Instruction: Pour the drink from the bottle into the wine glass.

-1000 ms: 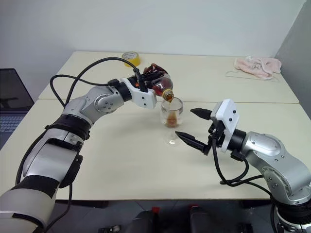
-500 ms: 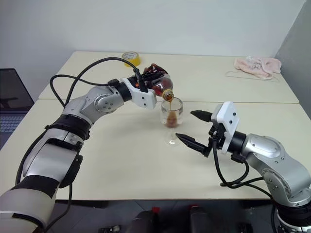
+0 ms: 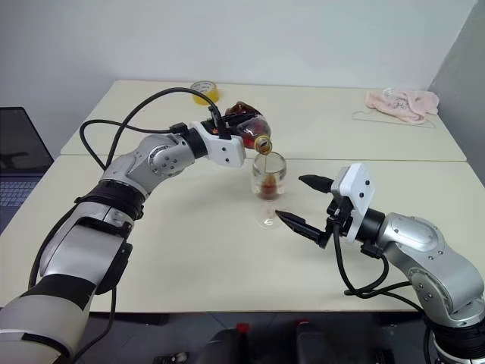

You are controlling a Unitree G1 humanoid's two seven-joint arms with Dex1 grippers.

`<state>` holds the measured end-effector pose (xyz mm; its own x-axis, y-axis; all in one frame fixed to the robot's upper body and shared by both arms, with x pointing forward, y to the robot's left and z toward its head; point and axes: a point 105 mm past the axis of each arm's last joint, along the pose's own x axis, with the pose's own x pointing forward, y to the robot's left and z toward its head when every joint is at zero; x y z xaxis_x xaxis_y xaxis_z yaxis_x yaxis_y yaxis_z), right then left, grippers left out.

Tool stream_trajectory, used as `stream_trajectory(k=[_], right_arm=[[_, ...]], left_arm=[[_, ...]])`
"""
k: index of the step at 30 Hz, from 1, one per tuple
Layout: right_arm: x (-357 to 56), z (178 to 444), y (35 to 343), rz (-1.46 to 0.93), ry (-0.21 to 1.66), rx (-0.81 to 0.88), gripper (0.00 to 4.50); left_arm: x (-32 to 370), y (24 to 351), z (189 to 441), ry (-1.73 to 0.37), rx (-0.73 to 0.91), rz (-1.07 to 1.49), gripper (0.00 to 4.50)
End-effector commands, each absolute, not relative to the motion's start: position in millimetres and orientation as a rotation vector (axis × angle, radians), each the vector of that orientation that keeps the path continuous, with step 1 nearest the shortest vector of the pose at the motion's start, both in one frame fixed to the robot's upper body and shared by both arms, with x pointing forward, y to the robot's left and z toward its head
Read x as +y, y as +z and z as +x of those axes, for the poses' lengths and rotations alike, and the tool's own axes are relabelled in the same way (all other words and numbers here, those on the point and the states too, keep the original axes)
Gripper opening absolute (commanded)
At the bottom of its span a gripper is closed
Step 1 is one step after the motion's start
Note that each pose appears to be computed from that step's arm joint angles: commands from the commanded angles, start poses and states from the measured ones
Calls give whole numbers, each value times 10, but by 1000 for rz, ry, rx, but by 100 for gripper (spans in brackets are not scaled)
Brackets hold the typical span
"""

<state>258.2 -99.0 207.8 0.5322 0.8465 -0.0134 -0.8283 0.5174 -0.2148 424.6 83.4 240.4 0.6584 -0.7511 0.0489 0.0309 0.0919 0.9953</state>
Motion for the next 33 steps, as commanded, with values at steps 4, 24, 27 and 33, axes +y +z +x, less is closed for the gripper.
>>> stream_trajectory(k=[4, 24, 27, 33], right_arm=[[-939, 2527, 2180, -231, 1025, -154, 450], [-855, 2504, 2122, -205, 1058, -149, 450], [-813, 2491, 2094, -170, 1071, -143, 450], [-842, 2530, 2024, -127, 1031, -152, 450]], left_arm=[[833, 2663, 4181, -607, -729, 1271, 76], [1602, 2129, 4098, -322, -262, 386, 76], [1851, 1960, 4019, -207, -185, 272, 76], [2188, 1722, 3837, -66, -115, 202, 76]])
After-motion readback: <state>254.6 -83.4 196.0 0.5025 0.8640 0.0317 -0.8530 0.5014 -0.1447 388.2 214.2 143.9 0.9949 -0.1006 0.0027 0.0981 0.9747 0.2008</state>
